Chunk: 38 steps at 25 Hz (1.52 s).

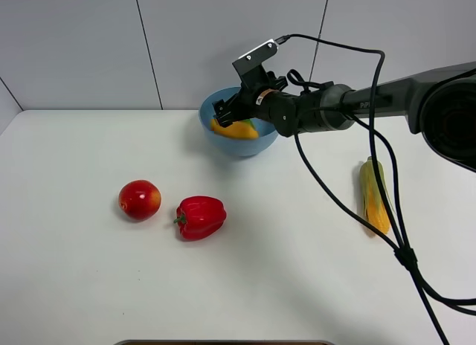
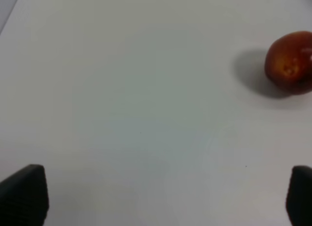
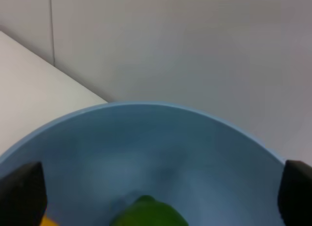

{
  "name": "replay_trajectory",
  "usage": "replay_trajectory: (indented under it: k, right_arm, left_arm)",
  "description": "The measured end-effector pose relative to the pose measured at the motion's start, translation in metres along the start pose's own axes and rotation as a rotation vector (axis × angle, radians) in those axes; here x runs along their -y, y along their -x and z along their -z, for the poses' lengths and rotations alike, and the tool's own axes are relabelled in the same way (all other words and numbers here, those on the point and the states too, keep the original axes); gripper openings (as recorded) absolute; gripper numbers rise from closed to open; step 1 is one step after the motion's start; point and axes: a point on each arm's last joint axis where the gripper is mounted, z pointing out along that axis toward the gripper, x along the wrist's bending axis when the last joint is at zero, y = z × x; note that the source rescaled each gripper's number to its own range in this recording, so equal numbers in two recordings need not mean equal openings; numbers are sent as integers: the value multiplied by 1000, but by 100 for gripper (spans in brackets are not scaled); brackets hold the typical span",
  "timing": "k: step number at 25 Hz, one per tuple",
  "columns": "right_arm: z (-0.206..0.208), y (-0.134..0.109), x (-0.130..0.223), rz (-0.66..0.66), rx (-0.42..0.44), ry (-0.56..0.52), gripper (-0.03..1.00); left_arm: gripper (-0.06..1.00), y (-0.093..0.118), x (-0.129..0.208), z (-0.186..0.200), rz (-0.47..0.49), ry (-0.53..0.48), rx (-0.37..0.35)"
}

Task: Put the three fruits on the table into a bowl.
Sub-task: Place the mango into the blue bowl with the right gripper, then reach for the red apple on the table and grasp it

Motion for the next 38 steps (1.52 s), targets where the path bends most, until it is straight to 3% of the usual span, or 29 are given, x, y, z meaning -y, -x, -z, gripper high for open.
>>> replay_trajectory:
  k: [10, 18, 28, 38]
  right_arm:
    - [1, 0, -3, 0, 0, 7, 100]
    - [35, 0, -58, 22, -27, 75, 100]
    - [122, 15, -144, -59, -68, 132, 100]
    - [244, 33, -209, -61, -91, 234, 100]
  left_arm:
    - [100, 0, 0, 0, 1, 0, 0]
    - [100, 0, 0, 0, 1, 0, 0]
    - [100, 0, 0, 0, 0, 0, 0]
    - [100, 0, 0, 0, 1, 0, 0]
